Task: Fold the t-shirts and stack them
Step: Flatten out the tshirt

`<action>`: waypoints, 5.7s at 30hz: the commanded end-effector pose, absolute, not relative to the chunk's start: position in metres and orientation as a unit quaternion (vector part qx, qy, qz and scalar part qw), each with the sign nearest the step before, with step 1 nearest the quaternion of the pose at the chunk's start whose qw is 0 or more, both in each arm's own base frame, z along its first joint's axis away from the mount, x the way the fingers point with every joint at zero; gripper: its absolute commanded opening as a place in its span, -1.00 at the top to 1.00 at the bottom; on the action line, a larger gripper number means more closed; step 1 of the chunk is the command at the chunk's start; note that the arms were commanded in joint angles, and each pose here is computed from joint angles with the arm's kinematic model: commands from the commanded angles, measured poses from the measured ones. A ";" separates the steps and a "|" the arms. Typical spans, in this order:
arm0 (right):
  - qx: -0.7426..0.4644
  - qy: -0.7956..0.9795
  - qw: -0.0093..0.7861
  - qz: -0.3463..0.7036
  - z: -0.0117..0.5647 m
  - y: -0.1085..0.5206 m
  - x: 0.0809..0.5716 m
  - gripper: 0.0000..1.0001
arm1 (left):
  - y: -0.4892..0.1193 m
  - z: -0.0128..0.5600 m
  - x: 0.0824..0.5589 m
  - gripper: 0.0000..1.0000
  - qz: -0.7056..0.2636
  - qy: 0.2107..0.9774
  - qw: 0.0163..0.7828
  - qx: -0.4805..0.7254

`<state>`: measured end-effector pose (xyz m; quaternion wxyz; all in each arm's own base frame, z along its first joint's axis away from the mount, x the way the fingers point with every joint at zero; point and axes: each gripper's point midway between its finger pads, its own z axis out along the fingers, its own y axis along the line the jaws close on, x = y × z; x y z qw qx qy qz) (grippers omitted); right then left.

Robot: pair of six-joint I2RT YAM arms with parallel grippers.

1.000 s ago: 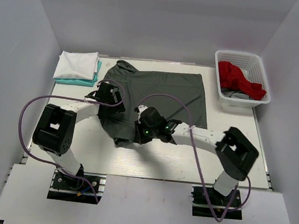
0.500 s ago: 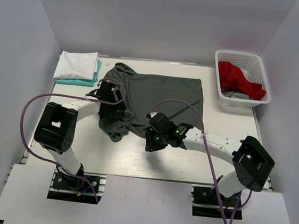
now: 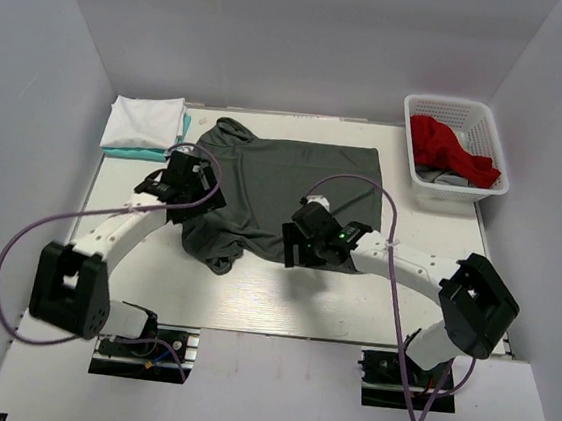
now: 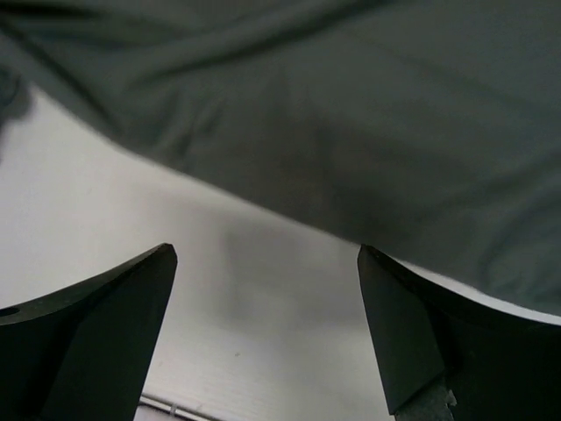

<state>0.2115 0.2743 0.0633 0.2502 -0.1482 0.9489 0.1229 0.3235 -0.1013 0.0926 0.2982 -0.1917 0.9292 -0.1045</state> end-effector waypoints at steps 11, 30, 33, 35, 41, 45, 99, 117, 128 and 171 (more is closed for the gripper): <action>0.015 0.948 0.307 0.079 0.068 0.168 0.248 -0.80 | -0.105 0.058 0.211 -1.00 -0.150 0.940 0.234 -0.199; 0.044 0.946 0.299 0.115 0.066 0.148 0.261 -0.80 | -0.089 0.030 0.230 -0.26 -0.067 0.942 0.249 -0.213; 0.045 0.945 0.302 0.114 0.067 0.145 0.261 -0.80 | -0.089 0.026 0.235 -0.19 -0.058 0.943 0.249 -0.215; 0.044 0.945 0.304 0.114 0.068 0.144 0.261 -0.80 | -0.092 0.028 0.243 -0.02 -0.057 0.943 0.247 -0.214; 0.041 0.948 0.292 0.118 0.062 0.141 0.251 -0.80 | -0.097 0.037 0.255 1.00 -0.055 0.944 0.255 -0.201; 0.032 0.953 0.272 0.132 0.048 0.144 0.239 -0.76 | -0.102 0.045 0.255 1.00 -0.060 0.947 0.249 -0.195; 0.129 0.961 0.242 0.037 0.002 0.101 0.268 -0.79 | -0.123 0.196 0.260 1.00 -0.149 0.918 0.346 -0.122; 0.116 0.962 0.246 0.000 0.007 0.092 0.277 -0.79 | -0.074 0.077 0.259 -0.37 0.104 0.950 0.183 -0.230; -0.081 0.922 0.331 0.186 0.109 0.185 0.268 -0.79 | -0.094 0.091 0.232 -0.97 -0.011 0.943 0.213 -0.255; -0.343 0.851 0.373 0.139 0.068 0.423 0.193 -0.59 | -0.130 -0.013 0.270 -1.00 -0.045 0.965 0.168 -0.197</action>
